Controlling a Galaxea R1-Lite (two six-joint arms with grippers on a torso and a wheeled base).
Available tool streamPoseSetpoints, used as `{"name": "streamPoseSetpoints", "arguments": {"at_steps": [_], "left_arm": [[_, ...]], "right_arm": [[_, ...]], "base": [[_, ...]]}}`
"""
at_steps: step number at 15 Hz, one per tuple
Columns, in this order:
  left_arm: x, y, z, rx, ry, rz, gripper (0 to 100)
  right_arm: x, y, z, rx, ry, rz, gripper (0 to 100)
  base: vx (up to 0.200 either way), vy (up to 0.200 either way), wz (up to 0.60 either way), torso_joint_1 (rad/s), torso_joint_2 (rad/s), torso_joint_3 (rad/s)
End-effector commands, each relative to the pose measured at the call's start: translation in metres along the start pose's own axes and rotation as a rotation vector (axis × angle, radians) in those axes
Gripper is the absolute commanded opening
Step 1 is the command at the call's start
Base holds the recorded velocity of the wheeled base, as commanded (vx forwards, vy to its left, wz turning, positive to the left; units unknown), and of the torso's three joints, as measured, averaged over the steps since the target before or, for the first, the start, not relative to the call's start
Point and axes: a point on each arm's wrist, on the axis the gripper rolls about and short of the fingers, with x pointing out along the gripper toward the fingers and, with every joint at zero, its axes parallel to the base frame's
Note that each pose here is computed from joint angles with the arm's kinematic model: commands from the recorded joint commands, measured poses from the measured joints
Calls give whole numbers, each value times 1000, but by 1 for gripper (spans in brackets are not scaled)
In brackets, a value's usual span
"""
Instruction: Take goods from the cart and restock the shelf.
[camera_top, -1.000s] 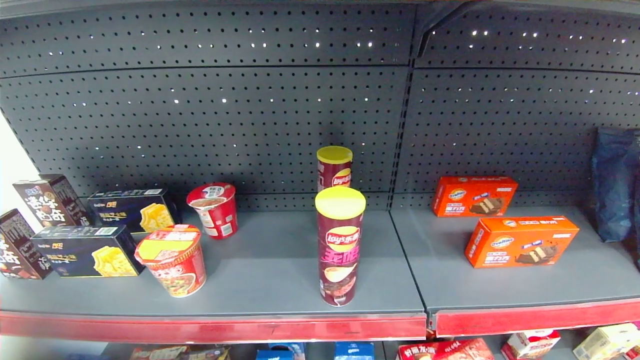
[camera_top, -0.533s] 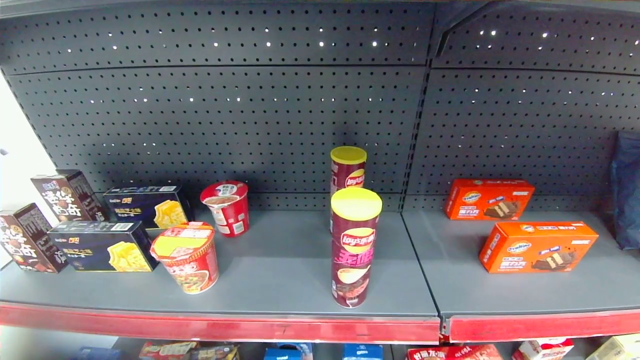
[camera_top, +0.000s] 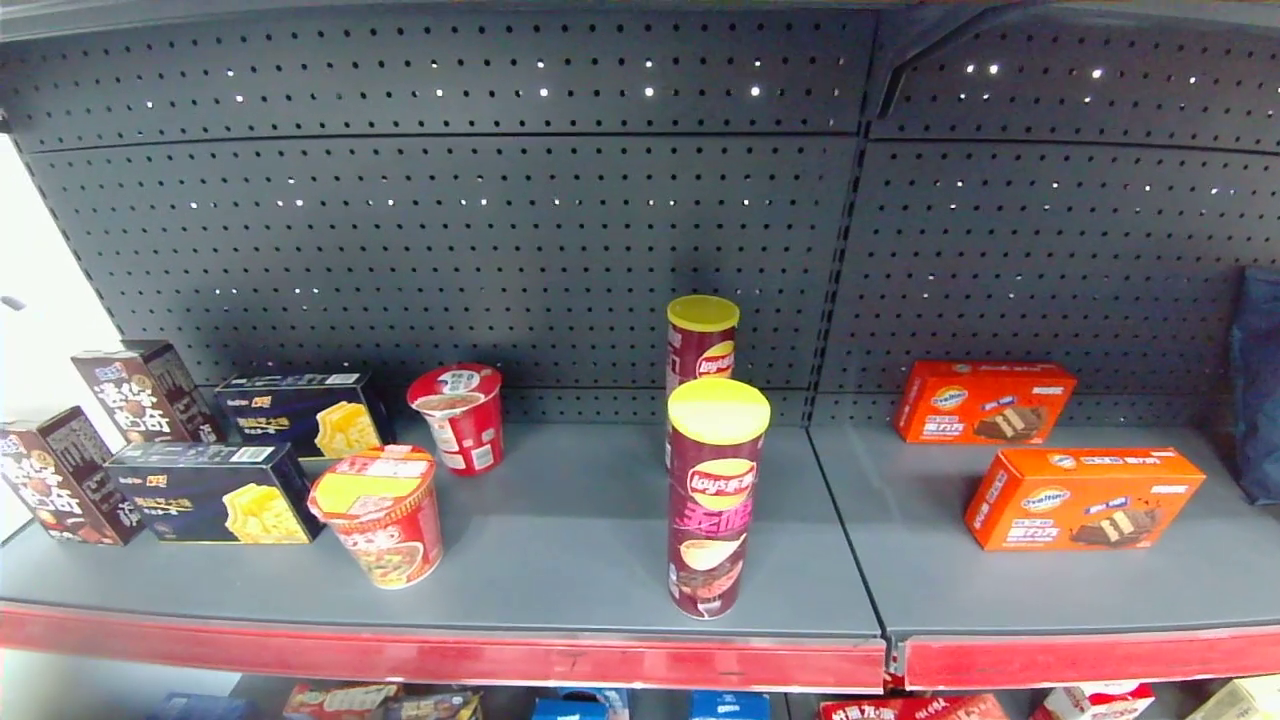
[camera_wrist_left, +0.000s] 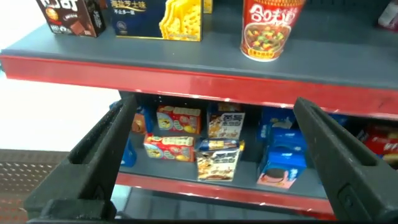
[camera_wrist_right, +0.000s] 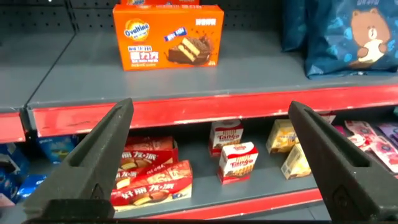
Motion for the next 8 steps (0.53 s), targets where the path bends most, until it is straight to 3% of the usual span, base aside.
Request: {"name": "streamPoseSetpoints", "arguments": {"at_steps": [1,2,3,7,8], "left_arm": [[0,0,0,-77,1,2,100],[0,0,0,-114,1,5,100],[0,0,0,-119,1,5,100],[0,0,0,-104,-2,1,100],[0,0,0,-72,-1,-5,100]], "right_arm": [[0,0,0,0,1,0,100],[0,0,0,0,1,0,100],[0,0,0,0,1,0,100],[0,0,0,-2,1,1,100],[0,0,0,-4,1,6,100]], "base": [[0,0,0,0,0,0],[0,0,0,0,0,0],[0,0,0,0,0,0],[0,0,0,0,0,0],[0,0,0,0,0,0]]}}
